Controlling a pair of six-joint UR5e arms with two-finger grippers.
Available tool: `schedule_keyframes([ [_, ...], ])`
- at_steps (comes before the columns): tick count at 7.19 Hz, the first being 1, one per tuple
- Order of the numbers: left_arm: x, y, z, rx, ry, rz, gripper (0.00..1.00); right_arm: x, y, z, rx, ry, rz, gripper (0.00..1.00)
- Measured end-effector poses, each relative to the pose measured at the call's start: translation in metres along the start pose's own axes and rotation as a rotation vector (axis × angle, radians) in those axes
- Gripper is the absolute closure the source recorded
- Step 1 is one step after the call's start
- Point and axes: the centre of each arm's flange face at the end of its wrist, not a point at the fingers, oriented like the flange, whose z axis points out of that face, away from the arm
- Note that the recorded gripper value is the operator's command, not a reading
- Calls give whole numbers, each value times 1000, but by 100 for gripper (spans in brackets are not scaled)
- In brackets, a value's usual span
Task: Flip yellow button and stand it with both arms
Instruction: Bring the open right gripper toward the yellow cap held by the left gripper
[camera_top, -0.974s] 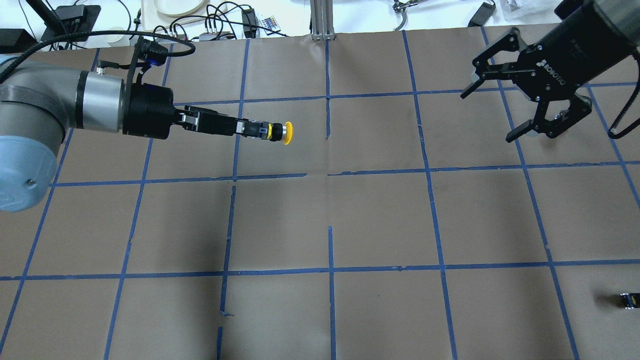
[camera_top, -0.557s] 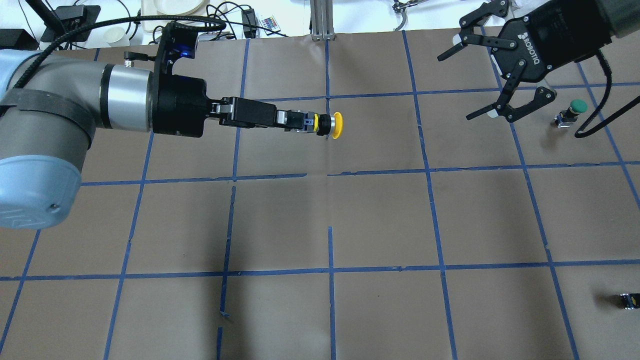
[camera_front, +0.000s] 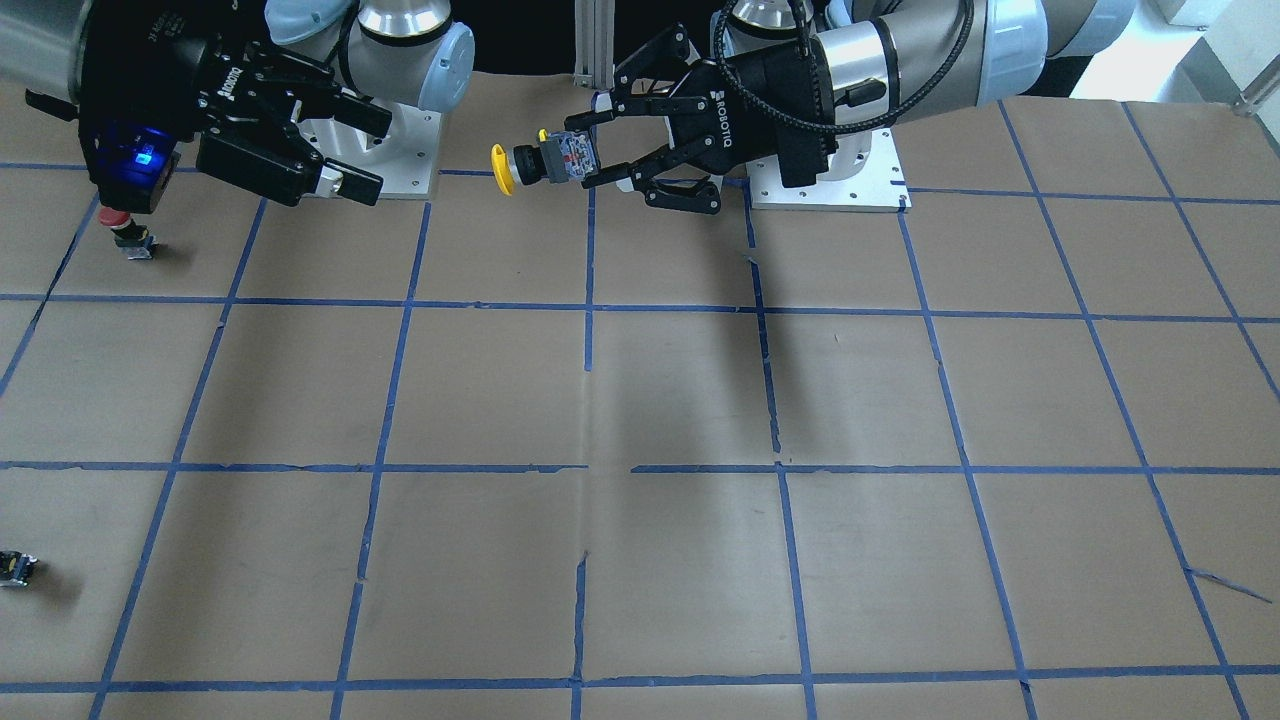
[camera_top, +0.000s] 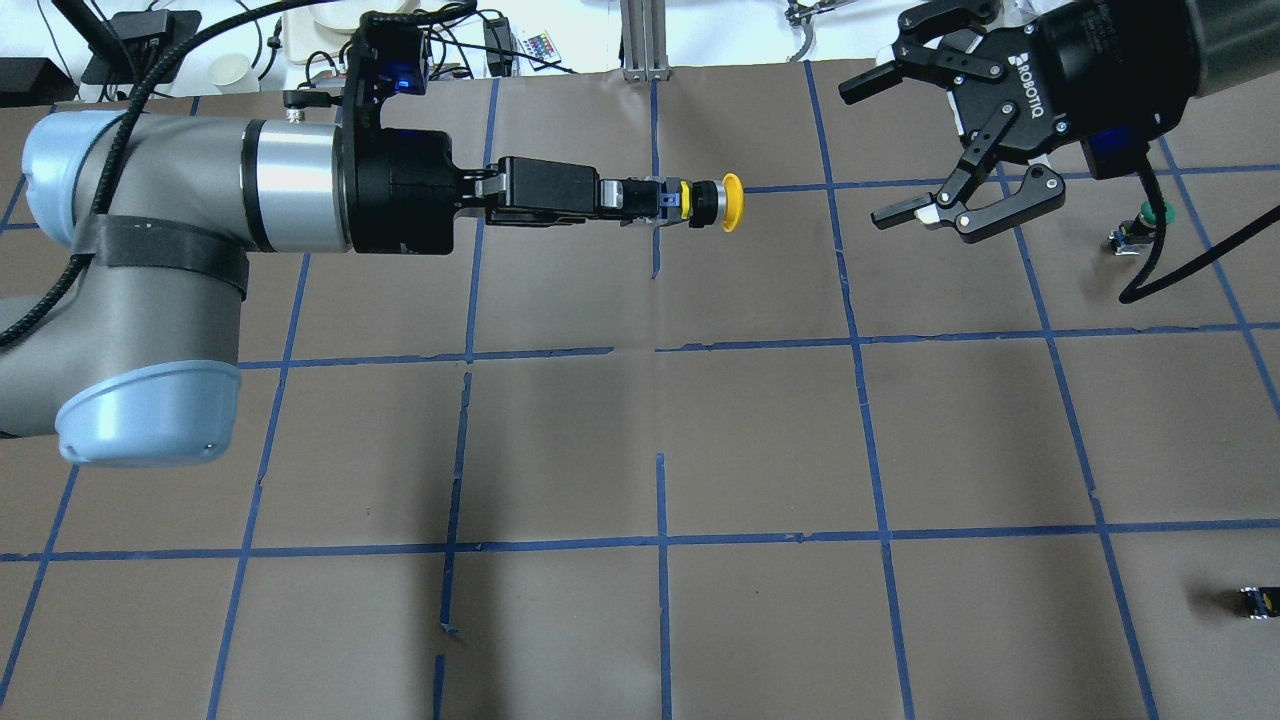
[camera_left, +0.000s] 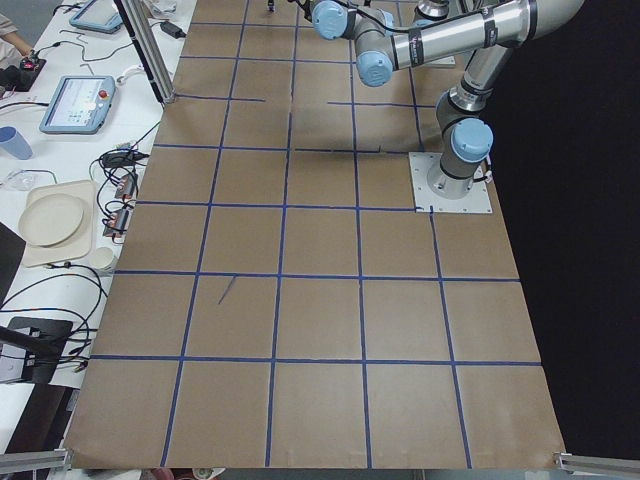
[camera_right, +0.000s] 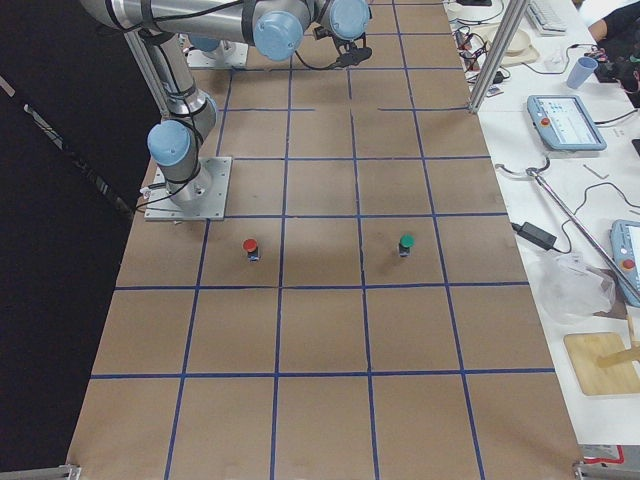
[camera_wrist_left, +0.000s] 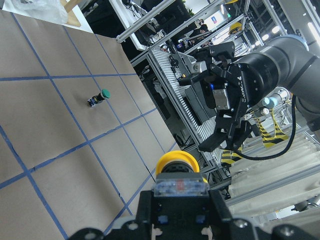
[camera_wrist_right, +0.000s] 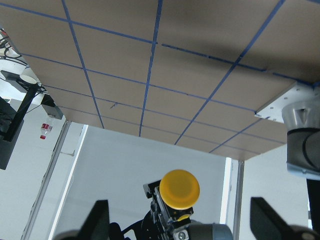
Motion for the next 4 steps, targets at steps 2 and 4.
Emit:
schedule_keyframes([
  [2,4,6,9,21,-6,48,97,10,2,10,-81,2,84,0],
  [4,5,11,11,35,-10,57,97,18,-9,22,-112,18,94,1],
])
